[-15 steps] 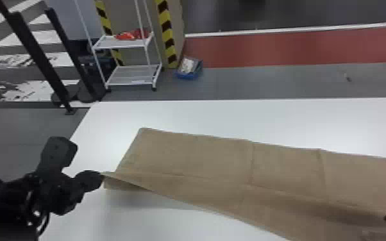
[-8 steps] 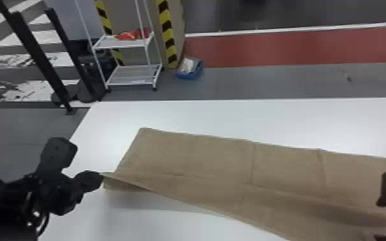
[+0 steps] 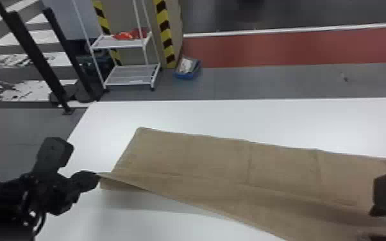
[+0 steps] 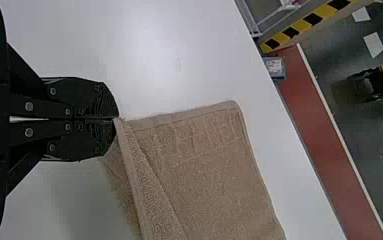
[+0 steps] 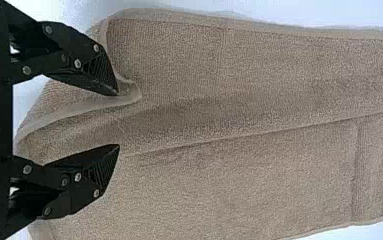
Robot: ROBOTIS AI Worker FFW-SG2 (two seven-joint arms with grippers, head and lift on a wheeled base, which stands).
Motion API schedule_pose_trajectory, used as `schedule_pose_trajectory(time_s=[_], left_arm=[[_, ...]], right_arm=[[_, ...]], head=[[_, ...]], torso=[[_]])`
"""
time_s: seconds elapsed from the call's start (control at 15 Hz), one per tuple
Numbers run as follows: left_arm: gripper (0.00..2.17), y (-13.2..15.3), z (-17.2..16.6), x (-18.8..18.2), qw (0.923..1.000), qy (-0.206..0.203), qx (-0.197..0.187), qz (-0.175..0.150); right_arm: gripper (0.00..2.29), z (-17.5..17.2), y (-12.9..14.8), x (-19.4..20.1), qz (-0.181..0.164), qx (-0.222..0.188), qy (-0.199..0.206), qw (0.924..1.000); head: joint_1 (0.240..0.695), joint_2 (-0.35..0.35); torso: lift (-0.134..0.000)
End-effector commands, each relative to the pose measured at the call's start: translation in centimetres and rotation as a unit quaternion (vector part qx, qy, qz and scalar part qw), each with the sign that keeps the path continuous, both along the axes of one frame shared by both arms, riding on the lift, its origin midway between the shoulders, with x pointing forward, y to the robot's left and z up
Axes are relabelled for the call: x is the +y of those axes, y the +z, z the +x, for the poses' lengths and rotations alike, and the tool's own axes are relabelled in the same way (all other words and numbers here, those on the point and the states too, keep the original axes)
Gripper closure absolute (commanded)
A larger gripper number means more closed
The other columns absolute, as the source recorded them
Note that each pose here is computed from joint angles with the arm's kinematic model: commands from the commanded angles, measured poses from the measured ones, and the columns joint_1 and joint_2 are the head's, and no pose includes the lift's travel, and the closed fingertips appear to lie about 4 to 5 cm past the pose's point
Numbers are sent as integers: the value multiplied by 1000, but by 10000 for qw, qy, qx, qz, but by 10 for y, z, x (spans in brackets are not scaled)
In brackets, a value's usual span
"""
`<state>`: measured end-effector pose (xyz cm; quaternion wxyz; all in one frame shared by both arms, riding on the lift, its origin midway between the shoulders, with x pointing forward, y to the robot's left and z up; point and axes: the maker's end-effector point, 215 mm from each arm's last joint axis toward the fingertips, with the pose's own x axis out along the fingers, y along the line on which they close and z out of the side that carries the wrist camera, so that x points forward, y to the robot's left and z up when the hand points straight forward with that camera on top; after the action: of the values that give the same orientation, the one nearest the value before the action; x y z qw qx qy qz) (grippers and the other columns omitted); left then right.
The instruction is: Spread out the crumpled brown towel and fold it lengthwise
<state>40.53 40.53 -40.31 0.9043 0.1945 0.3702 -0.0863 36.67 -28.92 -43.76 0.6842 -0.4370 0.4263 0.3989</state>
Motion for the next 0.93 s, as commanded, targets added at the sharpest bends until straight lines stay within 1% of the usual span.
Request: schedule_pose_trajectory(time_s=[0.0,0.2,0.27,0.33,0.87], left_arm=[[1781,0,0,0,10000,4,2,-1],[1781,1,1,0,10000,-7,-9,-4],[1781,1,1,-1,10000,-14,-6,-6],[1781,1,1,-2,10000,-19,-10,-17],[1781,3,-1,-2,10000,-31,-19,-16]], right_arm=[[650,-2,-2,3,22,48,23,10000],[653,-4,-4,7,57,70,47,9999],[778,-4,-5,9,57,76,70,9999],[826,-4,-5,11,70,77,85,9999],[826,-10,-8,10,73,134,45,9999]], head=[[695,169],[695,175],[695,177],[695,179],[695,186]], torso=[[-124],[-124],[-124],[-124],[-124]])
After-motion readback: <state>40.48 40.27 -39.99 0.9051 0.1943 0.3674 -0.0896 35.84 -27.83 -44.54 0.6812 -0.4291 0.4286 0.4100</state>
